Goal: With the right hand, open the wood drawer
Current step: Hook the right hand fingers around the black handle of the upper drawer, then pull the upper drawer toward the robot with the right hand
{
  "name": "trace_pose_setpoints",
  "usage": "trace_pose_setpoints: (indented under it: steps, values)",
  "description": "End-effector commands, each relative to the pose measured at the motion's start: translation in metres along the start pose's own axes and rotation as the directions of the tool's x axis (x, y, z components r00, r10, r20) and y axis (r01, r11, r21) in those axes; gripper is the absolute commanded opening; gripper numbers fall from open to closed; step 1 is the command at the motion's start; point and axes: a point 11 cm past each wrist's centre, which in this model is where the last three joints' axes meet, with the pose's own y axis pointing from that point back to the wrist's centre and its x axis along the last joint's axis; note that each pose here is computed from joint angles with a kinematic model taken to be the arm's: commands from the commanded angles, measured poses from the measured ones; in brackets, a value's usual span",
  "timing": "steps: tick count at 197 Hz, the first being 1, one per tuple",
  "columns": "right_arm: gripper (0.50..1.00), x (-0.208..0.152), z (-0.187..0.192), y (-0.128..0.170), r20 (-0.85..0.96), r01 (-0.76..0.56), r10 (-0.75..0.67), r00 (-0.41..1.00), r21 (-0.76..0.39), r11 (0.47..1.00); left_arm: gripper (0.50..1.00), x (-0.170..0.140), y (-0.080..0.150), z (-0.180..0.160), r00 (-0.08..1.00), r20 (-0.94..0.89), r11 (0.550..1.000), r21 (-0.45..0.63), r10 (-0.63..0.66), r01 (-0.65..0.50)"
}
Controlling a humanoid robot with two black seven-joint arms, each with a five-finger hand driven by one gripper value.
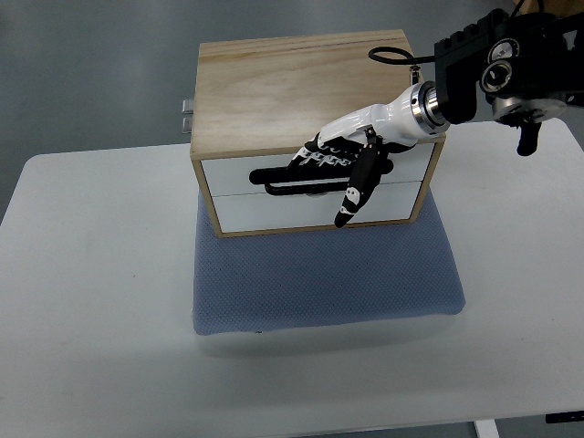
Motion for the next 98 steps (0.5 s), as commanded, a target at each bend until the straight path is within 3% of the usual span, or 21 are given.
trace_pose_setpoints:
  steps: [1, 98]
  values:
    - [0.940, 0.000, 0.001, -0.001, 0.001, -0.006, 0.006, 1.000, -0.001, 1.000, 1.000, 0.000, 0.000, 0.000, 1.000, 0.000, 1.000, 0.000, 0.000, 0.000]
    - [0.940, -0.006, 0.014, -0.007, 0.015, 0.005, -0.004, 1.000, -0.035, 0.999, 1.000, 0.000, 0.000, 0.000, 1.000, 0.000, 1.000, 0.000, 0.000, 0.000]
